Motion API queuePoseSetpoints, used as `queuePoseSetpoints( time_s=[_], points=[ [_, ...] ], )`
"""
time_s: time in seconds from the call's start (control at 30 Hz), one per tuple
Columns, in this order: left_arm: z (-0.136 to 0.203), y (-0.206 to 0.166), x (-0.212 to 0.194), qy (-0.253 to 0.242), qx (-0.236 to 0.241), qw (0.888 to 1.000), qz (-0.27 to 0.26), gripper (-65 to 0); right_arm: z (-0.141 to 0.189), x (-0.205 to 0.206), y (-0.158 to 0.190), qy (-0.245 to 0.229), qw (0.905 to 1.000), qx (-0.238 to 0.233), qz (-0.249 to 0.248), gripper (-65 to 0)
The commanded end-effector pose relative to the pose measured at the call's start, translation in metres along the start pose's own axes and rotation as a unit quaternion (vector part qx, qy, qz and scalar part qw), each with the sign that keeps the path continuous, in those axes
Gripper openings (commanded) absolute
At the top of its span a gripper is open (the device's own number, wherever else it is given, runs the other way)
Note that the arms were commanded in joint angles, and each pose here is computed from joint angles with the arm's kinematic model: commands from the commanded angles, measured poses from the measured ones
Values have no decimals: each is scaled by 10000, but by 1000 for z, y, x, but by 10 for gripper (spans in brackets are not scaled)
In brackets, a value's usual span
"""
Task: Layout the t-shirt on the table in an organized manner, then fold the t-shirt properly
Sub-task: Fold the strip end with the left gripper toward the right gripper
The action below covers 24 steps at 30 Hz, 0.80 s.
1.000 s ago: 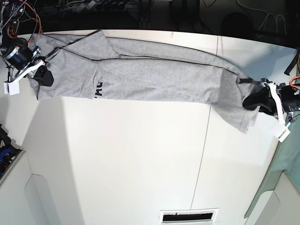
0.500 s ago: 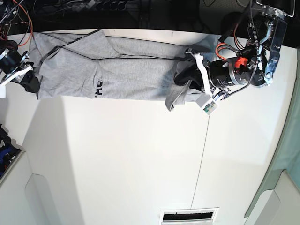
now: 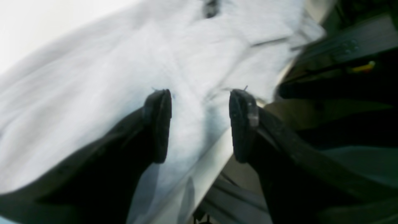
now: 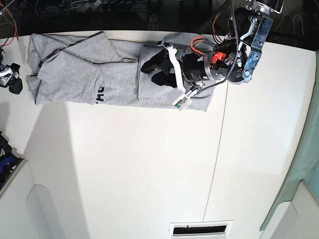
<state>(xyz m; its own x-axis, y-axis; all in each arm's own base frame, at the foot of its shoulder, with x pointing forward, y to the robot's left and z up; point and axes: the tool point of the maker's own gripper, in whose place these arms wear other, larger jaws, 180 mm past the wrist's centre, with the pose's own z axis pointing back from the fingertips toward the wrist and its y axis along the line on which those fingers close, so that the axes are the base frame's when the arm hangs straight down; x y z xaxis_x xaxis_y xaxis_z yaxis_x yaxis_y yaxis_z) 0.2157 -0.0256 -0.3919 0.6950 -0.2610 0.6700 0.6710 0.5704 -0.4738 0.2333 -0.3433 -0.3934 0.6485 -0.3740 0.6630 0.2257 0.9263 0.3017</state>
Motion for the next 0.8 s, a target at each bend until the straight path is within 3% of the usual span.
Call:
queuePoseSetpoints(
  time_s=[0.0, 0.2, 0.4, 0.77],
  points=[
    [-2, -8, 15, -237, -135, 9996, -113, -324, 3, 13, -7, -152, 9999, -21, 61, -240],
    [-10, -20, 29, -460, -265, 9986, -60, -325, -11, -29, -13, 319, 9984, 259, -388, -226],
    [-5, -9, 45, -610, -139, 9979, -164, -325, -32, -70, 19, 1009, 9924, 668, -235, -227],
    [30, 41, 58, -1037, 524, 9930, 193, -325, -36, -76, 60, 1096, 9875, 1126, -113, -228]
  ],
)
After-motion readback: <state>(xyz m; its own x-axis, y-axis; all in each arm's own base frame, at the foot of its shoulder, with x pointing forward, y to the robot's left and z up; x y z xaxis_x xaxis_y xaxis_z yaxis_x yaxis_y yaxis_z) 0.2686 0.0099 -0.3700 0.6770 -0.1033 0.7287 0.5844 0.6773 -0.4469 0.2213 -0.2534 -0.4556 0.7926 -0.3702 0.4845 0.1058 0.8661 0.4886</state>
